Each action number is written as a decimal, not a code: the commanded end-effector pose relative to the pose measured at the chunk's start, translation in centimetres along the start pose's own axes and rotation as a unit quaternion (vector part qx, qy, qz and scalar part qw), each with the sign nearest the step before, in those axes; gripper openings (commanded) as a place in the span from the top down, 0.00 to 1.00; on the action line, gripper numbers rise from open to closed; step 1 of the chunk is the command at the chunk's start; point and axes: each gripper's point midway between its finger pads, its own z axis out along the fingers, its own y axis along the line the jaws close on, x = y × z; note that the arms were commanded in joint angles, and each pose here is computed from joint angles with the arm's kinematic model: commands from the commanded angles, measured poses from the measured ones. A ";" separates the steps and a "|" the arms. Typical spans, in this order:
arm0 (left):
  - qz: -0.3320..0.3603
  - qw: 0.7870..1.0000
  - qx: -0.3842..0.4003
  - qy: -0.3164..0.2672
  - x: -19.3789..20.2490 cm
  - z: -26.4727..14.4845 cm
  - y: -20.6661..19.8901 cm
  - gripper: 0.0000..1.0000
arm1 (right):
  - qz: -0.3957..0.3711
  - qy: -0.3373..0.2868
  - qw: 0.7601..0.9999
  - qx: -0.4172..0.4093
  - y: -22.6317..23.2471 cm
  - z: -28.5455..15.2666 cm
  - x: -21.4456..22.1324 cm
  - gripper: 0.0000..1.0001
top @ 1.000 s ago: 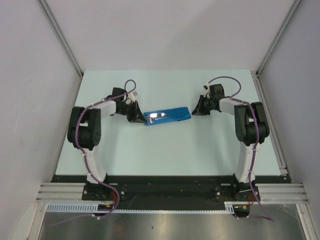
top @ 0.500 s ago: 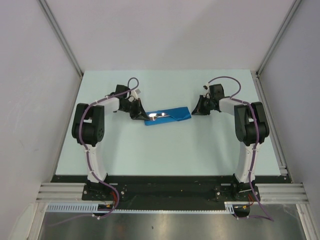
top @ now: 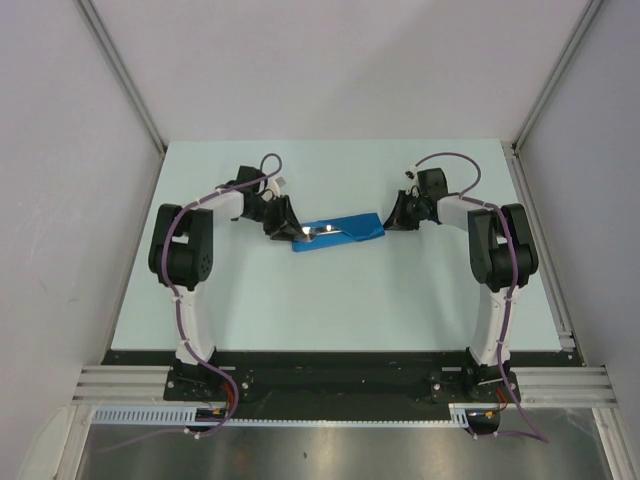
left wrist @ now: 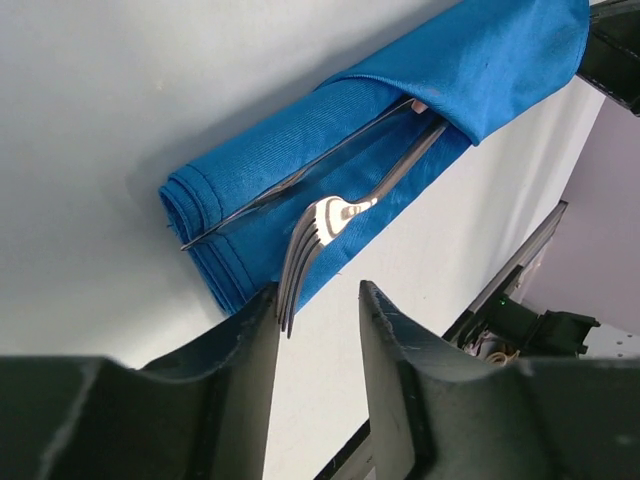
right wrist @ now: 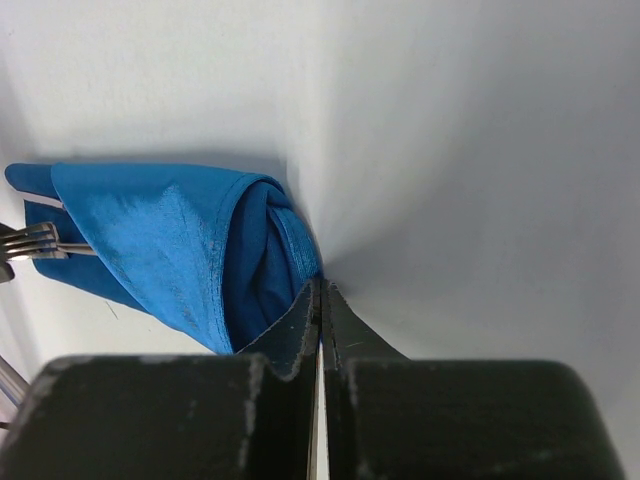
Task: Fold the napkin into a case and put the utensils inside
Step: Insert the fork into the folded napkin, then reset both arms
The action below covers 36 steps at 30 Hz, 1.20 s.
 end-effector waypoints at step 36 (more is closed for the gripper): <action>0.271 0.928 0.043 -0.251 16.7 -10.7 -21.1 0.19 | -0.070 -0.128 0.984 0.101 6.1 -19.1 8.9 0.00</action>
